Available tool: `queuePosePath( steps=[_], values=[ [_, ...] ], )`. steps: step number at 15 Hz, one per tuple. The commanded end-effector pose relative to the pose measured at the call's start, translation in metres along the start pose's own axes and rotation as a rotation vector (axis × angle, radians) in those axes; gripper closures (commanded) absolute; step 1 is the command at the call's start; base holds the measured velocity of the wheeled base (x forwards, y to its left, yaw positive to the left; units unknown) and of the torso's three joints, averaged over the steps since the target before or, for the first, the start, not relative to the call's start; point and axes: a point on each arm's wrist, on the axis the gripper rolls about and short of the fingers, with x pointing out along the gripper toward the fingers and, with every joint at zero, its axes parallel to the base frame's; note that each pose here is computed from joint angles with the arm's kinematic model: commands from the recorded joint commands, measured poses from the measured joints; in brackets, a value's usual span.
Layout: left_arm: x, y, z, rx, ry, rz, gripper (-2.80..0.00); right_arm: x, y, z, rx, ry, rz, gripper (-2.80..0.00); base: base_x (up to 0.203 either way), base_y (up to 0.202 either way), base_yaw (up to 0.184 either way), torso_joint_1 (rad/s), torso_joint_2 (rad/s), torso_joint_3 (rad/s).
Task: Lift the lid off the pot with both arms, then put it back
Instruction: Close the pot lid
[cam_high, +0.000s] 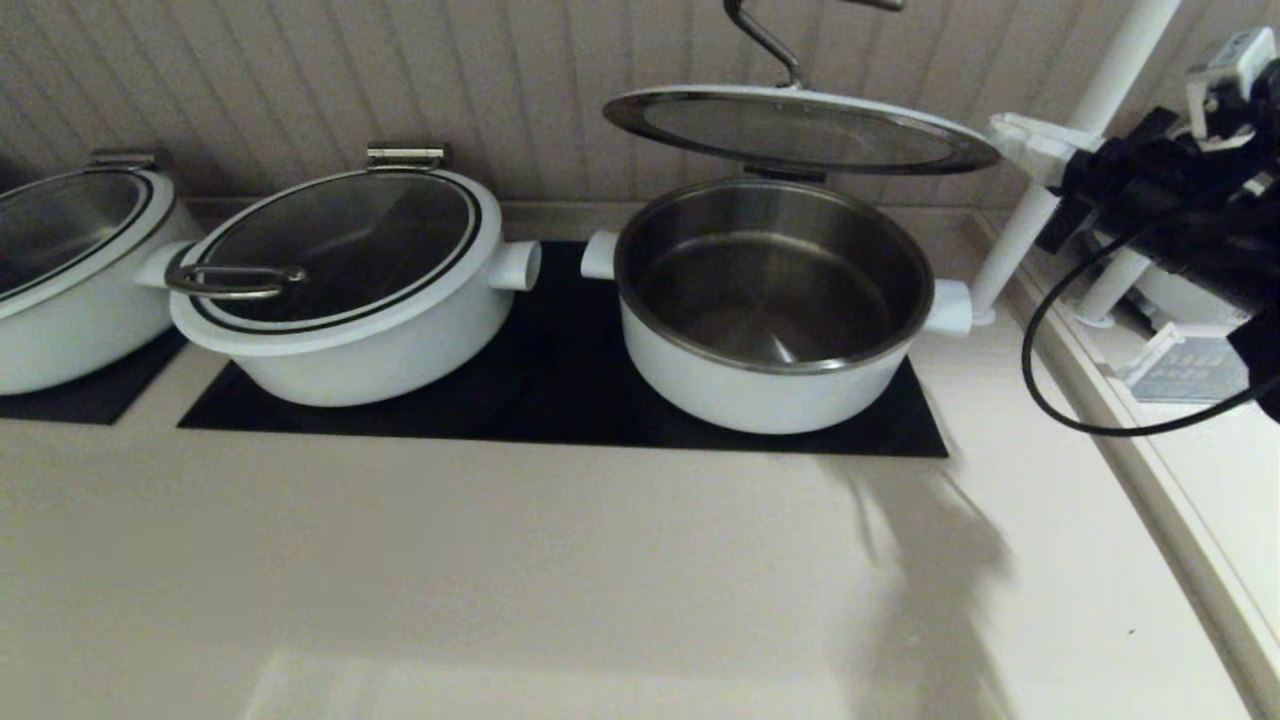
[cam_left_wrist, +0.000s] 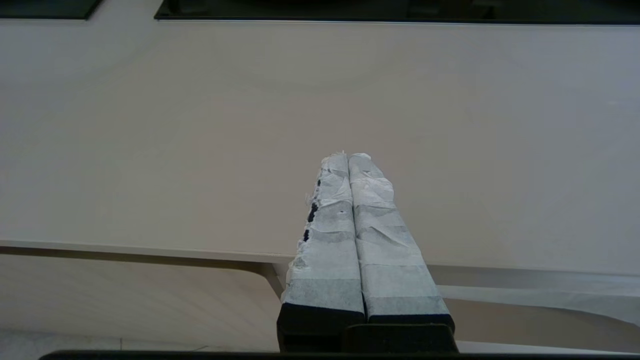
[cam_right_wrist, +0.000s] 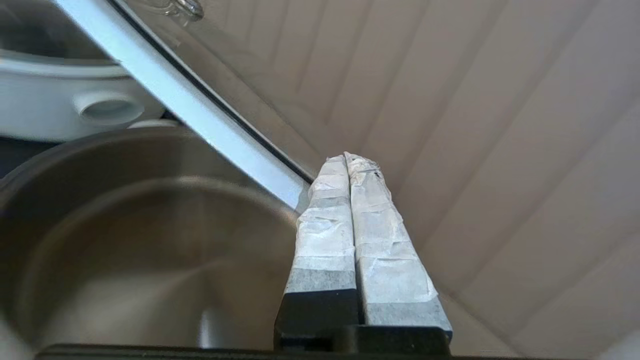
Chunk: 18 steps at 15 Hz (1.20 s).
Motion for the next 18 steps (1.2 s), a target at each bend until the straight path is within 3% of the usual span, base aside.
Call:
queuePosePath(
  steps=[1, 18],
  values=[
    [0.000, 0.000, 0.000, -0.001, -0.001, 0.002, 0.00, -0.005, 0.005, 0.000, 0.002, 0.003, 0.007, 0.00, 0.000, 0.000, 0.000, 0.000, 0.00, 0.000],
    [0.000, 0.000, 0.000, 0.000, -0.001, 0.002, 0.00, -0.013, 0.032, -0.024, 0.048, 0.036, 0.046, 0.00, 0.000, 0.000, 0.000, 0.000, 0.00, 0.000]
  ],
)
